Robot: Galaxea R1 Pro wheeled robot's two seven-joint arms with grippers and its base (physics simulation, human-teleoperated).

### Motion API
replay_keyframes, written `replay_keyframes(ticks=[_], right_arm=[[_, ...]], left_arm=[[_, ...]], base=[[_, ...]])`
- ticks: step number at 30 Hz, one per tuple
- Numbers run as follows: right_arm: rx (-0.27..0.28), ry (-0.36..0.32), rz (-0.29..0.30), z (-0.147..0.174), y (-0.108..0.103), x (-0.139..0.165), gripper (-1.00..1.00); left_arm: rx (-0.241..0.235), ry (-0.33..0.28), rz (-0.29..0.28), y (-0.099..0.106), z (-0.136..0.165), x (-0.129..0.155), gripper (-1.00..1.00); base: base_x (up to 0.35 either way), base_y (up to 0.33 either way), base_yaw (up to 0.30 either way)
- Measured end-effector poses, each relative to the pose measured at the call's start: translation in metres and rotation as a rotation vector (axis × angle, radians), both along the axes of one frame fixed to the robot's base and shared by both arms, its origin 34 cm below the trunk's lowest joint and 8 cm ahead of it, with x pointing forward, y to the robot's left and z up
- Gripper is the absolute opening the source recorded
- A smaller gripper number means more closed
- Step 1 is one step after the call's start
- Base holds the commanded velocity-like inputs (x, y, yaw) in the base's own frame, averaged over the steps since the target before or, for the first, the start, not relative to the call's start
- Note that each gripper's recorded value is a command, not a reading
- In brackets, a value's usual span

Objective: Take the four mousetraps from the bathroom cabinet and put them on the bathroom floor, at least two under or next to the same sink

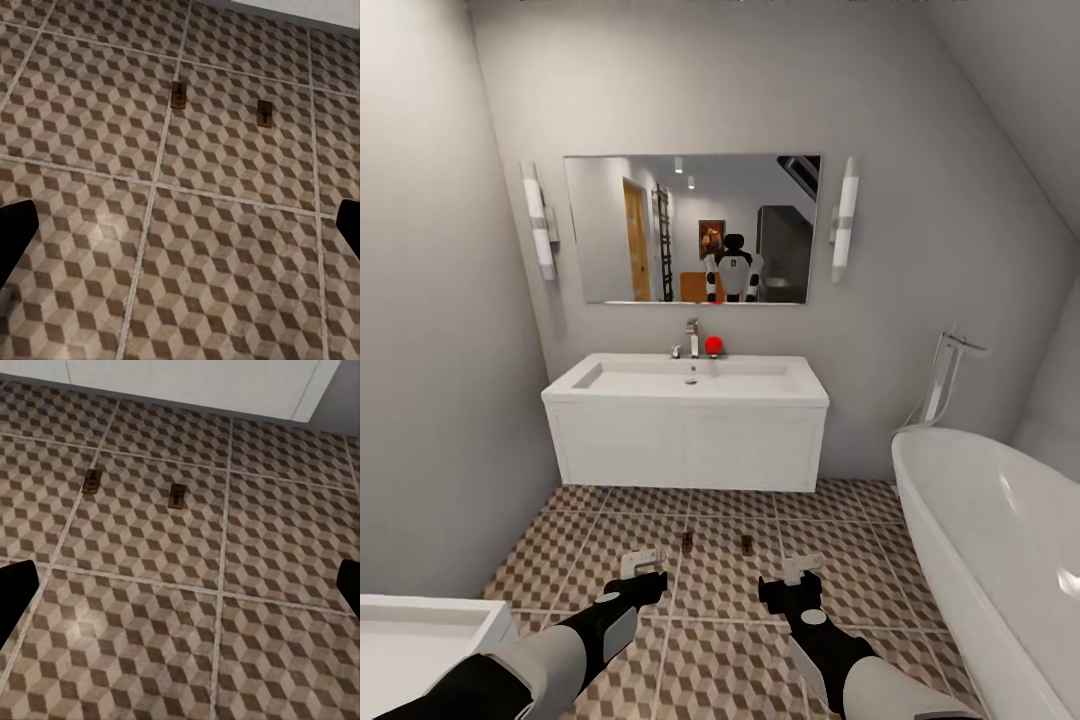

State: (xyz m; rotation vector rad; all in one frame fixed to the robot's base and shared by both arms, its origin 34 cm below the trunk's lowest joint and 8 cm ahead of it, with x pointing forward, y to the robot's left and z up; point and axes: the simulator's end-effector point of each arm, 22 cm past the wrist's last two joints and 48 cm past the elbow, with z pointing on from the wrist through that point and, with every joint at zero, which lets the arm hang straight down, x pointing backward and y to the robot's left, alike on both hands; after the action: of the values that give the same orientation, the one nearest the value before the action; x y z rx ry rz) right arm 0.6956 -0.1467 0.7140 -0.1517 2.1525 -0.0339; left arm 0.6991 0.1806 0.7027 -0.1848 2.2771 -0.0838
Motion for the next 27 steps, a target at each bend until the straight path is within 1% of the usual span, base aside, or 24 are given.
replay_keyframes(ticks=[27], right_arm=[[0.000,0.002,0.000,0.040,0.000,-0.002,1.00]], left_arm=[[0.001,0.001,0.000,0.001,0.040,-0.001,1.00]], base=[[0.000,0.000,0.000]])
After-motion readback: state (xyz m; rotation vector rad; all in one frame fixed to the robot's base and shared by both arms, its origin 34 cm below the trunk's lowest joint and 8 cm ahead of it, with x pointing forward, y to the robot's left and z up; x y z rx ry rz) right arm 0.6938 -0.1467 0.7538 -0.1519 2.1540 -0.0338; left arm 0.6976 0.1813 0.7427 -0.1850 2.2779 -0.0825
